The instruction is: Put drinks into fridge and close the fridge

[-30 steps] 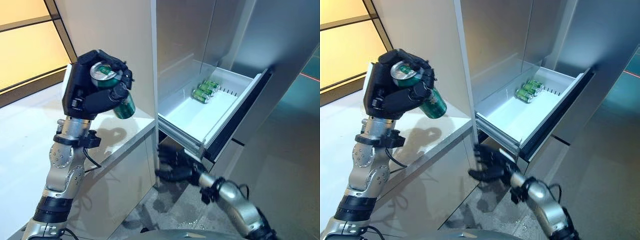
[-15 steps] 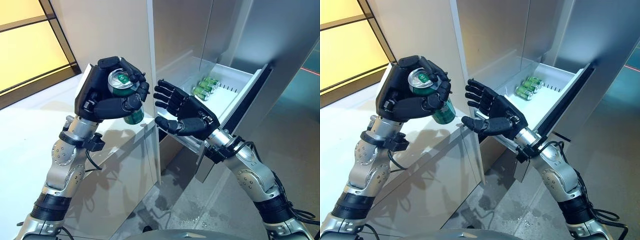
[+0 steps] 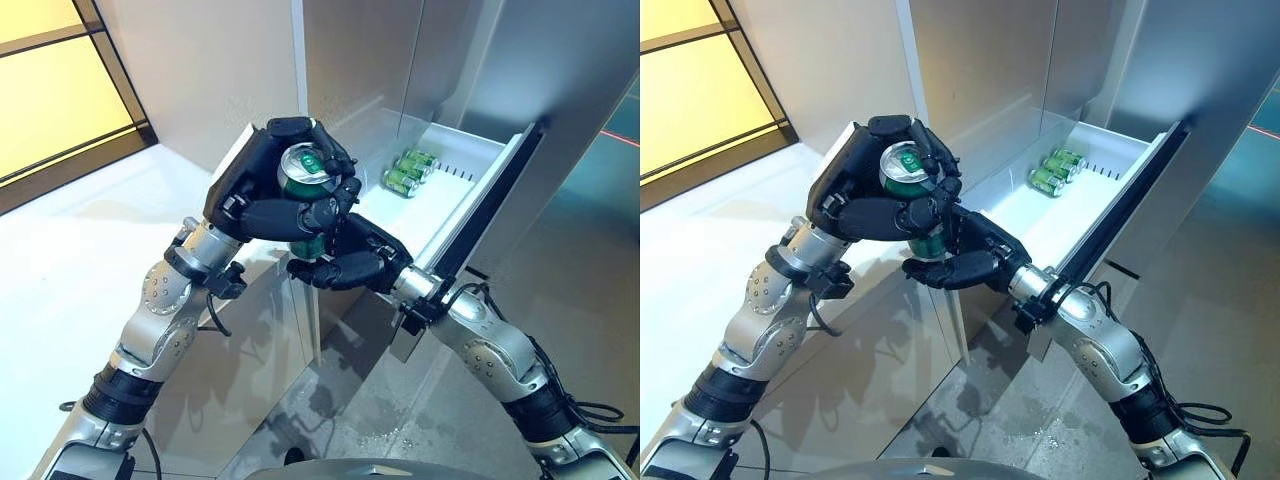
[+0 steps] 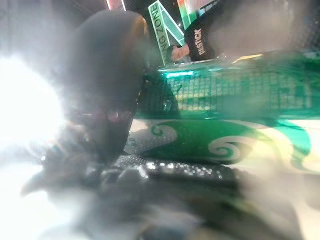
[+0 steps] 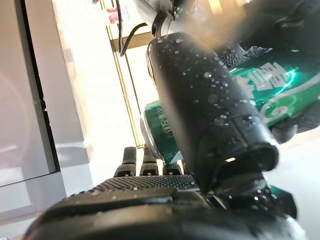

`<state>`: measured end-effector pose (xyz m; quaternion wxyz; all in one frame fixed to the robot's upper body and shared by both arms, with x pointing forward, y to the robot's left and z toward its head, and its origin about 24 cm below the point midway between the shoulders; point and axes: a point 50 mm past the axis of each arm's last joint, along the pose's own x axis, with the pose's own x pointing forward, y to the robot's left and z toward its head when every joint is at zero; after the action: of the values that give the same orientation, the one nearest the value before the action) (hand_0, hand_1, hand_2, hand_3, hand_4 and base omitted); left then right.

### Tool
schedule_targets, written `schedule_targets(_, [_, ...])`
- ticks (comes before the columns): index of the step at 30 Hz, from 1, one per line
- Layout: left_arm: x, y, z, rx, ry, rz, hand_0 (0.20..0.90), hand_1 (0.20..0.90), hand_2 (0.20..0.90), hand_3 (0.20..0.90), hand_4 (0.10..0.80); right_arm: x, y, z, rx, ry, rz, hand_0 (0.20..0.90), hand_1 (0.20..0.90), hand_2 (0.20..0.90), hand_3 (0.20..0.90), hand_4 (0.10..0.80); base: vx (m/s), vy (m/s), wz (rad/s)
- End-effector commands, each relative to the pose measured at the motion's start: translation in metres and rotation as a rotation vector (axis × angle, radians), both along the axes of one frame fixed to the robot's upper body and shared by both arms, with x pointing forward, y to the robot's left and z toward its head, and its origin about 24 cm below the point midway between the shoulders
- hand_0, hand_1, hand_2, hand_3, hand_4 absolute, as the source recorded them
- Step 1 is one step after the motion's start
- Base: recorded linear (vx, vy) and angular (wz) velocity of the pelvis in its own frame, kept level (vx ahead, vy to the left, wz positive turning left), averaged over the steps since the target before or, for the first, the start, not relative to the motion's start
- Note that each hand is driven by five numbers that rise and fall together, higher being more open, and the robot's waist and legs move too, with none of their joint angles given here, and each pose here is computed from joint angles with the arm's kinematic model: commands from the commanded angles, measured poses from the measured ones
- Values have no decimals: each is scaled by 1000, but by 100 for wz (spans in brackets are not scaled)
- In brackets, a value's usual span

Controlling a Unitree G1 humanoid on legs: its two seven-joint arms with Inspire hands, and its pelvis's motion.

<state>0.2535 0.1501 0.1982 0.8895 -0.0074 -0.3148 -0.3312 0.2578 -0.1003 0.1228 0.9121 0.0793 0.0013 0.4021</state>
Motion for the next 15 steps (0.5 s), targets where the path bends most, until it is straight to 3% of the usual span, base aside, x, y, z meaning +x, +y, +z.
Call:
schedule_targets(1, [-13,-14,64,-118,-311,-95,300,300,300,200,100,-1,25,56,128,-215,143,900,900,900,900,800,0,0,0])
schedule_targets(15, [-8,-28,53,-117,-216,-168,300,300,300,200,100,2,37,66,188,-198,162,900,900,900,900,800,0,-1,-1])
